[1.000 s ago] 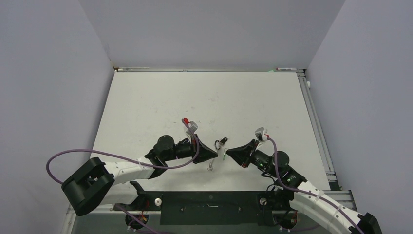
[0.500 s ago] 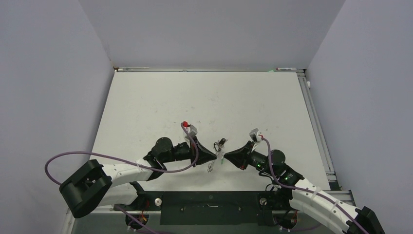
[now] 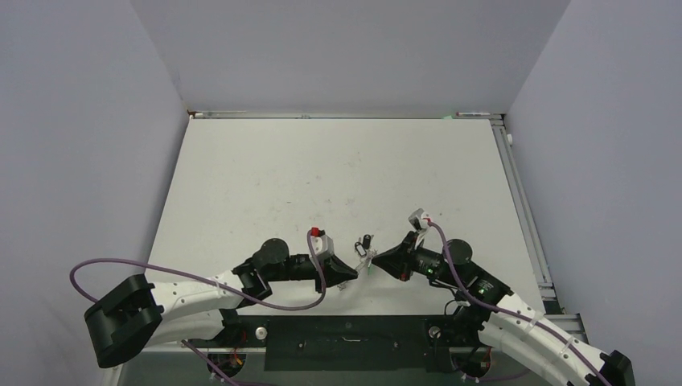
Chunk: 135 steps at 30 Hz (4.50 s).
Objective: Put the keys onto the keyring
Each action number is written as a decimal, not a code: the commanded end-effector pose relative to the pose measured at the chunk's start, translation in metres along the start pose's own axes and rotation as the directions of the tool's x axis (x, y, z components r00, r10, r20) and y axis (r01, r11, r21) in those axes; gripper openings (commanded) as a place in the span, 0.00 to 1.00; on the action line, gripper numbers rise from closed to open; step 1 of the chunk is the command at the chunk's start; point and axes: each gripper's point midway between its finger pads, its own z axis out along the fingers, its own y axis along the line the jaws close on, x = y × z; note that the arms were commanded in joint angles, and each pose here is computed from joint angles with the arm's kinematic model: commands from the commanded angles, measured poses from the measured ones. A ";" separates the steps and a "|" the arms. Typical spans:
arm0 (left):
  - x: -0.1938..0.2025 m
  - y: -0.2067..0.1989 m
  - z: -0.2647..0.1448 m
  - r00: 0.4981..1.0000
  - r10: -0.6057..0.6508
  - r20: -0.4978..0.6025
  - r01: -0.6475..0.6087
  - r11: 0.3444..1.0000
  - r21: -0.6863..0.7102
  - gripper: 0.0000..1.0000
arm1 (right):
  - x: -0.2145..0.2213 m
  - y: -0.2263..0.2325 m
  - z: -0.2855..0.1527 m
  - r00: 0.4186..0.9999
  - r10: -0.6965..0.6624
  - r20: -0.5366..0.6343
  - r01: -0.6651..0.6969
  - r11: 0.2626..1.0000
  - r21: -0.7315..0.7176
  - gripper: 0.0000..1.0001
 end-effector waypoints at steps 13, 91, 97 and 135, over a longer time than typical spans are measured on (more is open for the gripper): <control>0.012 0.005 0.007 0.986 0.159 -0.043 -0.159 0.987 -0.009 0.00 | 0.017 0.019 -0.011 0.986 0.054 -0.159 -0.061 0.997 -0.040 0.05; 0.036 -0.017 0.025 0.957 0.259 -0.131 -0.247 0.964 0.102 0.00 | 0.058 0.016 0.007 0.950 -0.031 -0.311 0.045 0.998 0.037 0.05; 0.035 -0.017 0.026 0.957 0.260 -0.130 -0.248 0.963 0.103 0.00 | 0.064 0.022 0.008 0.943 -0.036 -0.332 0.039 0.999 0.002 0.05; 0.069 0.008 0.039 0.969 0.204 -0.141 -0.203 0.979 0.017 0.00 | 0.093 0.007 0.027 0.931 -0.021 -0.365 0.060 0.994 0.095 0.05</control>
